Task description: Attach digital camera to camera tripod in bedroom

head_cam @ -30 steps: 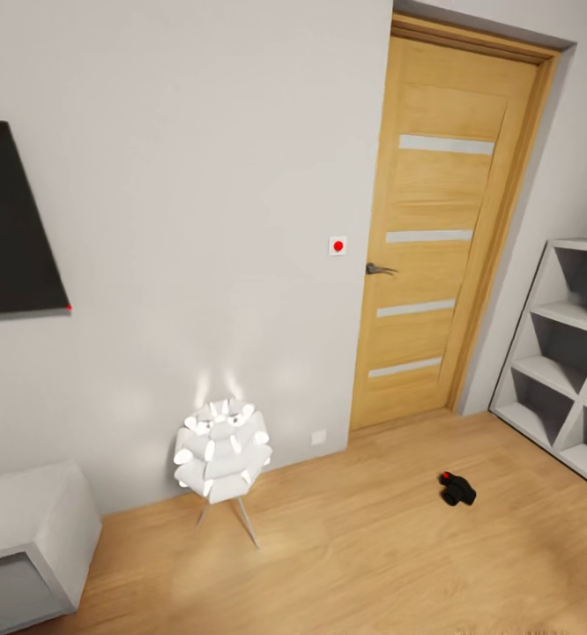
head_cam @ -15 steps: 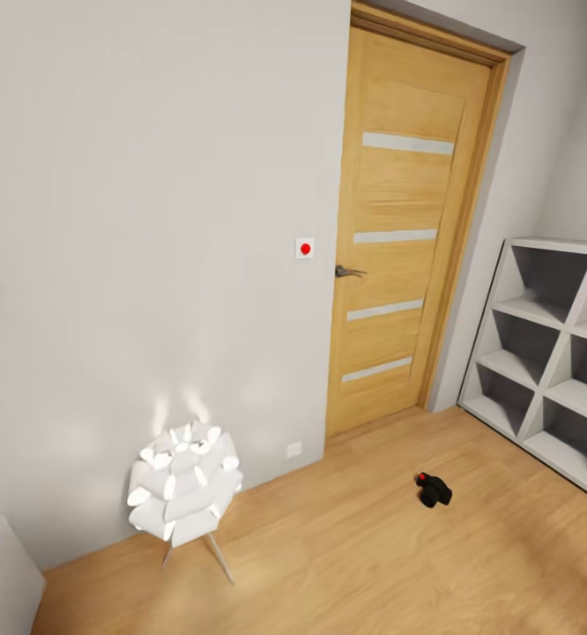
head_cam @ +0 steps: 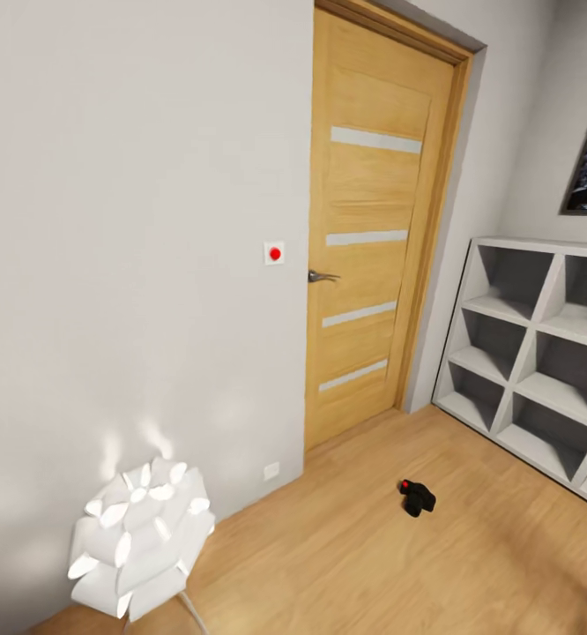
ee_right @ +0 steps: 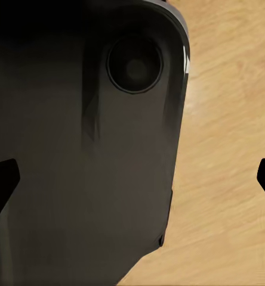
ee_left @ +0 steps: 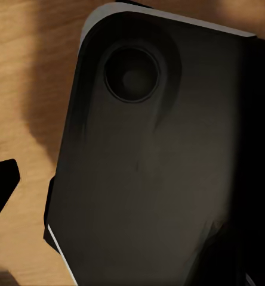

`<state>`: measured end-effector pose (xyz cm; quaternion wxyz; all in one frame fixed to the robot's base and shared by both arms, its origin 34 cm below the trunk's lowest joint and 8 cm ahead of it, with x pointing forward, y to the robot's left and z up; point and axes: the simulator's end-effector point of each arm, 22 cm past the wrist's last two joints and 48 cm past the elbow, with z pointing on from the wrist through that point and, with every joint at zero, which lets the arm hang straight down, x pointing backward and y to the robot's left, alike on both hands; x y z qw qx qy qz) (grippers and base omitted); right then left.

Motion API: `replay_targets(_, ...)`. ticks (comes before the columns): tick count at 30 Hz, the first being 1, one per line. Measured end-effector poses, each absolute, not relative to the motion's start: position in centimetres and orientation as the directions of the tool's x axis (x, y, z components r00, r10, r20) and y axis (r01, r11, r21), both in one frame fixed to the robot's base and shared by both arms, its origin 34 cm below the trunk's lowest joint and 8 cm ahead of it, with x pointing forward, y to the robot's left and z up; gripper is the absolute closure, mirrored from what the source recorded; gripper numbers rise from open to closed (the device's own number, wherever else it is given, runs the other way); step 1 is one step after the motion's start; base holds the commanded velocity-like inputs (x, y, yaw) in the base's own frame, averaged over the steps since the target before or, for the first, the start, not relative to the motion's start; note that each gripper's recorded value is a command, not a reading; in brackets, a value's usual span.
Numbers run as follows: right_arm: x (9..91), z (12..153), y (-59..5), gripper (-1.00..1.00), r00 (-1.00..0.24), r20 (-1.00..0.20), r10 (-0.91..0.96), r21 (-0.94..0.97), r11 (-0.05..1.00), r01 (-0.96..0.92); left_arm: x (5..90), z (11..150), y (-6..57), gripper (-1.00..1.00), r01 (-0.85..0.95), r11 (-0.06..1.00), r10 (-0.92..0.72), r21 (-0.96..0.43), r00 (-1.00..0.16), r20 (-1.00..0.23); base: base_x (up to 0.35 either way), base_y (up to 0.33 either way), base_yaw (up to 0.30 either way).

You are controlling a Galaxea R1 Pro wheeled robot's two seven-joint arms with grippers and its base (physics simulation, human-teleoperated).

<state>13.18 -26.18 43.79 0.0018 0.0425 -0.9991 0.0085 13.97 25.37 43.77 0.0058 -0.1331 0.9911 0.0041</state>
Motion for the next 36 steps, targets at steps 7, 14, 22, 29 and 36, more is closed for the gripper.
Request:
replay_targets(7,13.17,43.79,-26.24,-1.00,-0.996,0.005,-0.085,-0.018,0.996,-0.085,13.95,43.77,25.37,-1.00,-0.264,0.964,-0.264,0.007,-0.964,-0.012,0.323,0.107,-0.242)
replay_targets(14,13.18,43.79,-26.29,-1.00,-0.996,0.004,-0.084,-0.018,0.996,-0.084,13.97,43.77,25.37,-1.00,-0.265,0.964,-0.264,0.006,-0.964,-0.013,0.323,0.107,-0.242)
replay_targets(22,13.17,43.79,-26.21,-1.00,-0.996,0.004,-0.084,-0.018,0.996,-0.084,13.96,43.77,25.37,-1.00,-0.265,0.964,-0.264,0.006,-0.964,-0.013,0.323,0.104,-0.242)
replay_targets(29,13.18,43.79,-26.19,-1.00,-0.996,0.004,-0.084,-0.017,0.996,-0.084,13.97,43.77,25.38,-1.00,-0.264,0.964,-0.264,0.007,-0.964,-0.013,0.314,0.033,-0.242)
replay_targets(36,13.19,43.78,-26.21,-1.00,-0.996,0.005,-0.084,-0.017,0.996,-0.084,14.01,43.76,25.38,-1.00,-0.265,0.964,-0.265,0.007,-0.964,-0.014,0.089,0.003,-0.242)
